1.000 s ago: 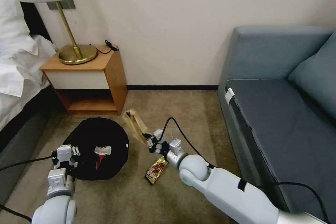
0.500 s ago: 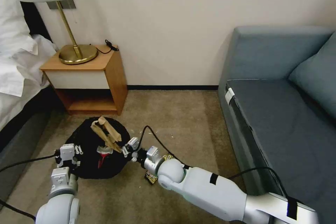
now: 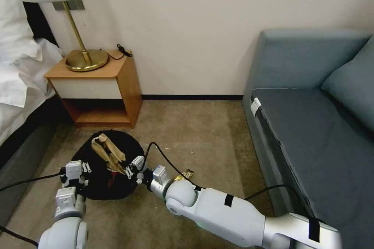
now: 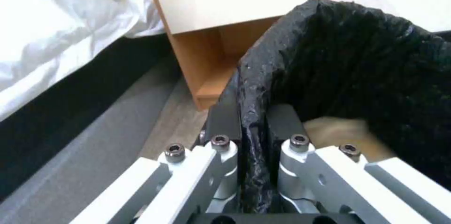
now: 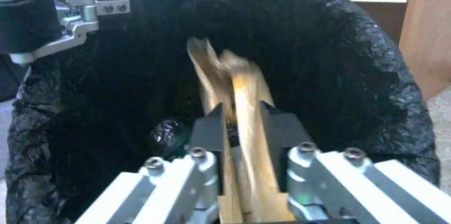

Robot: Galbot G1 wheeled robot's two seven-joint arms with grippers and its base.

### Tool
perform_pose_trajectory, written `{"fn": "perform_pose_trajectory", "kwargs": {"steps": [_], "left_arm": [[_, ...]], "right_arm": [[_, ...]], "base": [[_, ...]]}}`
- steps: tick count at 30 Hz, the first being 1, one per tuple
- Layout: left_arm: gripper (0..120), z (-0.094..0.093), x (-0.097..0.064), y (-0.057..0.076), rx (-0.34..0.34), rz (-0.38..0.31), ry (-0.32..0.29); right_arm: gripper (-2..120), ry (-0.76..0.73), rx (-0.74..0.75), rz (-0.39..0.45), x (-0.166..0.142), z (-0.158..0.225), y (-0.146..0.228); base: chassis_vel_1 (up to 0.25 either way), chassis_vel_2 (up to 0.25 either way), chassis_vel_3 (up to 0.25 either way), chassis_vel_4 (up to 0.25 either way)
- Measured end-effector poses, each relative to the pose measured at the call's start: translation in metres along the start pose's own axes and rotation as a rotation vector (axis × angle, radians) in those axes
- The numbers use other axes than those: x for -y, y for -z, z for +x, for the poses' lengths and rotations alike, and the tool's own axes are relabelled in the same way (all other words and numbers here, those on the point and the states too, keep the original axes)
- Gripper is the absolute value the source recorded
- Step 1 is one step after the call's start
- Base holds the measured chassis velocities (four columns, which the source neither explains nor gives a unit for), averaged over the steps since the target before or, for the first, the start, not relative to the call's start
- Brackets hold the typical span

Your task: Pick up the trash bin, then pick up the garbage on the floor and place it into the trash bin.

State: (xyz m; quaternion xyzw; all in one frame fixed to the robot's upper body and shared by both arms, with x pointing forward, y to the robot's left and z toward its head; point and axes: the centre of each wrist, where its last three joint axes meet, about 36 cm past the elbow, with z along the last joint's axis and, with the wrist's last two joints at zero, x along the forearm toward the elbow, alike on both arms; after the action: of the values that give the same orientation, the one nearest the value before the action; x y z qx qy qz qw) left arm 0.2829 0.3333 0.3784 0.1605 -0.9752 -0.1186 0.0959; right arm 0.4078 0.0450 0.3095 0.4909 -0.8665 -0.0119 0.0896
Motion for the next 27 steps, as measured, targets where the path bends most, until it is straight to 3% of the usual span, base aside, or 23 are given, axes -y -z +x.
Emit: {"fn": "perform_pose_trajectory", "kwargs": {"steps": [3,12,18,19,23,27], "left_arm": [[7,0.000,0.000,0.000,-0.001,0.002,0.000],[7,0.002,0.000,0.000,-0.002,0.001,0.001],[7,0.003,-0.002,0.001,0.002,0.000,0.001],[7,0.003,-0.002,0.001,0.002,0.000,0.001],[7,0.003,-0.003,0.002,0.005,0.003,0.000],[7,0.004,-0.004,0.002,0.006,0.005,0.000]], "right_arm": [[37,0.000,-0.003,0.005,0.003,0.006,-0.002],[66,-0.056,0.026,-0.004,0.019,0.020,0.011],[90,-0.206,-0.014,-0.025,0.036,0.043,0.031],[90,-0.206,-0.014,-0.025,0.036,0.043,0.031],[99,-0.388,-0.096,-0.153,0.036,0.070,0.062],[100,-0.450,-0.076,-0.155,0.044,0.090,0.073]], "base": [[0.000,0.000,0.000,0.000],[0.000,0.000,0.000,0.000],[0.000,0.000,0.000,0.000],[0.000,0.000,0.000,0.000],[0.000,0.000,0.000,0.000],[0.000,0.000,0.000,0.000]]}}
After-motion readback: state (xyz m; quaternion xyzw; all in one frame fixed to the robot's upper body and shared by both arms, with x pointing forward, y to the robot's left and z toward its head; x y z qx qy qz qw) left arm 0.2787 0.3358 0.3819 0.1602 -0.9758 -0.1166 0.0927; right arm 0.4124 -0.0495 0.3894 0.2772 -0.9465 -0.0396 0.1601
